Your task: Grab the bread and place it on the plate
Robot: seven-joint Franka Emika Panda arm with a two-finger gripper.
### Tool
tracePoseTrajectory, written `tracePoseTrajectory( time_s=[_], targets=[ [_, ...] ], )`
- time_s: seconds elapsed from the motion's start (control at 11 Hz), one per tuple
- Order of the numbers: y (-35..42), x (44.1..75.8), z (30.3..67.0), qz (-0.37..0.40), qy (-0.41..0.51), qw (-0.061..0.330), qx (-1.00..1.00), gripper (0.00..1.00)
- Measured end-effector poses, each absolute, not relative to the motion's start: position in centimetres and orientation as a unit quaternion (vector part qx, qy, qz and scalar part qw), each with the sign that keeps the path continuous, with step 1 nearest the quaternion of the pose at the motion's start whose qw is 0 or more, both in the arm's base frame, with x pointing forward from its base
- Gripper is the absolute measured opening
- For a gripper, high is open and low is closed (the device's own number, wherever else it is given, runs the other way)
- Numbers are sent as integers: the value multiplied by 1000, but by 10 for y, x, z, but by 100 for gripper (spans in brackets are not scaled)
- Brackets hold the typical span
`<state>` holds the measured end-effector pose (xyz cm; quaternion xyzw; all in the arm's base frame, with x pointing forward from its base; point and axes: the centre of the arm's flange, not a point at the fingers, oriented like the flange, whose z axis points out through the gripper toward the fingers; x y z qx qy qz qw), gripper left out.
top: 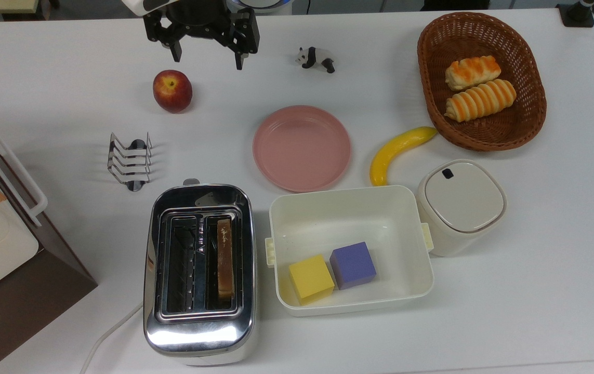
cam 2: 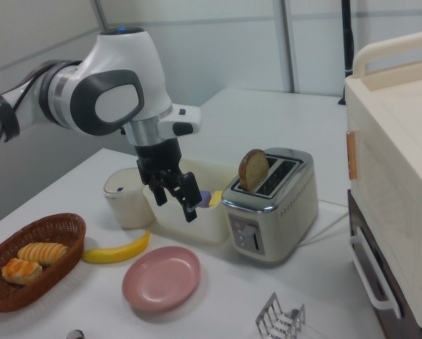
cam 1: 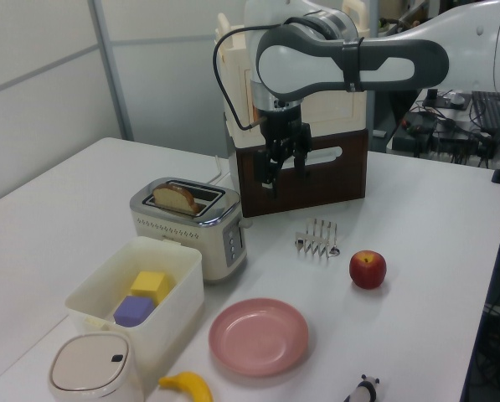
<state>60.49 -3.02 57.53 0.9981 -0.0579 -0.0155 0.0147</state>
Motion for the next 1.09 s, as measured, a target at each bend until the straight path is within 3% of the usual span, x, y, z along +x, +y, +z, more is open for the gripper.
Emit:
tracePoseTrajectory(
  time_s=[1.09],
  targets=[
    [-35, 606, 574, -14, -61, 15, 998, 100]
  ],
)
